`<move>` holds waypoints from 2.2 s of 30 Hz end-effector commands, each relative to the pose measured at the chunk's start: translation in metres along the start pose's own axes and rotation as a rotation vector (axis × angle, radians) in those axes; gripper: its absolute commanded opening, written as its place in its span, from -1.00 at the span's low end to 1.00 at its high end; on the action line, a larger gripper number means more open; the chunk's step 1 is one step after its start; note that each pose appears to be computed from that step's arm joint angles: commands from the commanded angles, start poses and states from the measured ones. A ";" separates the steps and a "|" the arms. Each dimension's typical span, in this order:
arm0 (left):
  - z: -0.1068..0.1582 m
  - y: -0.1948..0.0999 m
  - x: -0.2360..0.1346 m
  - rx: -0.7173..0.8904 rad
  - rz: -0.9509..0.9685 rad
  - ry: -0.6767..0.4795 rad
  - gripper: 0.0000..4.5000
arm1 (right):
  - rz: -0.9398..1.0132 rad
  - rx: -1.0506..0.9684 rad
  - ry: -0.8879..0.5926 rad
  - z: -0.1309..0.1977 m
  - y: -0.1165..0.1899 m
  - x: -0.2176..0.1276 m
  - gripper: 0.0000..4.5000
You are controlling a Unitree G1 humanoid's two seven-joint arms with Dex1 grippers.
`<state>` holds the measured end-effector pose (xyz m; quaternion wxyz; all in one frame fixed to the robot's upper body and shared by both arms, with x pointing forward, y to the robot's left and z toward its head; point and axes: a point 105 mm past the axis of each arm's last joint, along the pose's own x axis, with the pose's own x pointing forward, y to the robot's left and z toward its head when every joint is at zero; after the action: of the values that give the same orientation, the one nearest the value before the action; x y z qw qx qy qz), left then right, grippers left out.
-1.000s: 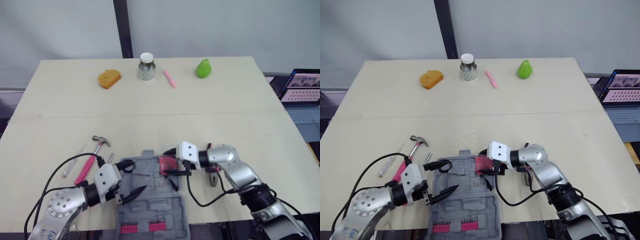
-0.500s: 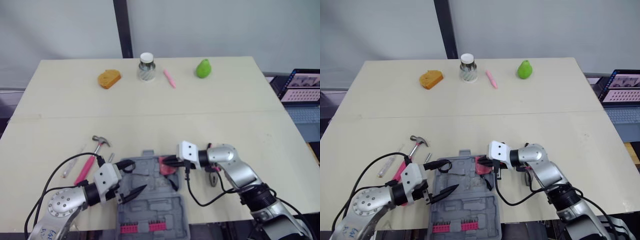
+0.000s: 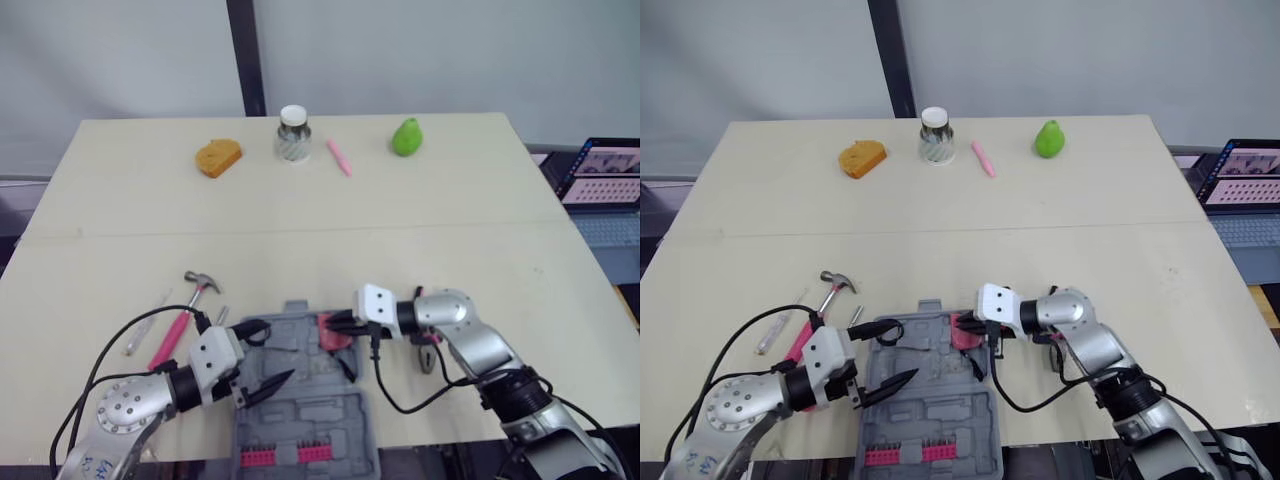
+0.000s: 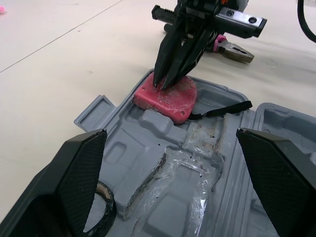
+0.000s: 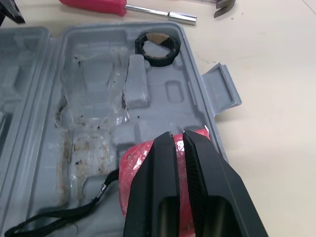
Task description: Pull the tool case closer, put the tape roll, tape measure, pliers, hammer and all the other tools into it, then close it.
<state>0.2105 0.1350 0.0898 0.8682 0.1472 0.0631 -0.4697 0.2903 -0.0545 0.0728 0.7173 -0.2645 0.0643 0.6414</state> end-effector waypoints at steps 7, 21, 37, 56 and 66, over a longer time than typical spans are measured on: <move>0.007 -0.002 0.001 0.020 -0.007 -0.022 1.00 | -0.001 0.006 0.103 -0.030 -0.002 0.005 -0.84; 0.006 -0.003 -0.002 0.023 -0.004 -0.011 1.00 | 0.087 0.029 0.275 -0.068 0.018 0.005 -0.84; 0.006 0.003 -0.003 0.029 -0.016 0.000 1.00 | 0.062 0.072 0.145 -0.077 0.025 0.009 -0.84; -0.017 0.071 -0.078 -0.114 0.321 0.101 1.00 | -0.271 0.336 -0.105 -0.009 -0.013 -0.120 -0.25; -0.066 0.101 -0.201 -0.194 0.637 0.305 1.00 | -0.698 0.550 0.100 -0.085 0.003 -0.240 0.97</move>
<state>0.1926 0.3519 0.0902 0.9601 0.1295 0.1891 -0.1603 0.2667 -0.2887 0.0913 0.9166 -0.0866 0.1922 0.3397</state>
